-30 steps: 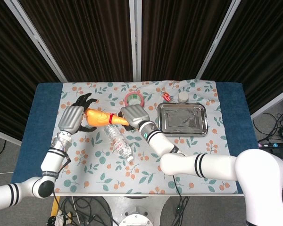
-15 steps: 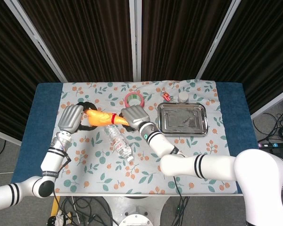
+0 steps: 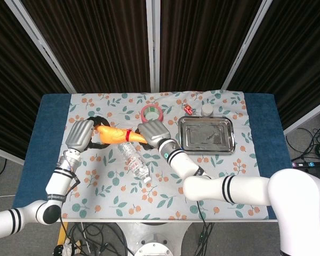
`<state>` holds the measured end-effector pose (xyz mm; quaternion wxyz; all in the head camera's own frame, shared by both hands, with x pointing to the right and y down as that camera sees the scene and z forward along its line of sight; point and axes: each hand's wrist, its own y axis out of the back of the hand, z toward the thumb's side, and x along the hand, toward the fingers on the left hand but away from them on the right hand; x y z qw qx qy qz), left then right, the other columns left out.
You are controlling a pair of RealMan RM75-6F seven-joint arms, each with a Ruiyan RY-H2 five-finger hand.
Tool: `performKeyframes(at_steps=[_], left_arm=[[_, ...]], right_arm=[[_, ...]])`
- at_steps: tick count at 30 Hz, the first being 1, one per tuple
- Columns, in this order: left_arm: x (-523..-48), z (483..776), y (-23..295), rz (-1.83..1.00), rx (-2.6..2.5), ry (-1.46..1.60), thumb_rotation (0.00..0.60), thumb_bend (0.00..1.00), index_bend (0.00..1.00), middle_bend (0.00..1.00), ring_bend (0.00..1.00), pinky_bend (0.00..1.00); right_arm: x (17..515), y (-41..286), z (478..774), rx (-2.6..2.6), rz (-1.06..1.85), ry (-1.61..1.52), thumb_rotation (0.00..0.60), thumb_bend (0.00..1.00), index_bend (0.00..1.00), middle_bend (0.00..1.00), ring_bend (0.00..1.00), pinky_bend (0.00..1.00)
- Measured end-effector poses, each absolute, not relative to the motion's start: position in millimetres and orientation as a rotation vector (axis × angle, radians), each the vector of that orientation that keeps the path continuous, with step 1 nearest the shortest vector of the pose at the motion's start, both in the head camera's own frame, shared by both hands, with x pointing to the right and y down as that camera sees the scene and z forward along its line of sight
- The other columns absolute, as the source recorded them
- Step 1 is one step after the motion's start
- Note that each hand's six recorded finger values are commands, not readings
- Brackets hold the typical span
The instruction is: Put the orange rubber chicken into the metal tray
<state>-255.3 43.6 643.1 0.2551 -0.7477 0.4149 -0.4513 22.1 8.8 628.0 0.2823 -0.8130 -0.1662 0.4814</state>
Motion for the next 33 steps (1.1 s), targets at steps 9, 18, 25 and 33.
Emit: performKeyframes(at_steps=[9,18,25,33], left_arm=[[-263,641,48,-1.273,-2.060,1.111,0.440,0.14,0.16,0.05,0.06,0.28],[-276,641,54,-1.285,-1.995,1.117,0.483,0.12,0.16,0.04,0.06,0.26],[-296,636,60,-1.291,-1.927,1.143,0.599,0.12,0.16,0.04,0.06,0.25],[-320,631,66,-1.293,-1.887,1.209,0.600,0.12,0.16,0.04,0.06,0.25]], right_arm=[[35,5,627,-2.167,1.305,-0.454,0.600,0.63,0.88,0.76,0.70,0.96],[64,-1,624,-2.170,1.310,-0.486,0.600,0.63,0.88,0.76,0.70,0.96],[116,-6,623,-2.130,1.339,-0.510,0.600,0.63,0.88,0.76,0.69,0.96],[206,6,647,-2.044,1.441,-0.521,0.600,0.61,0.87,0.76,0.67,0.91]])
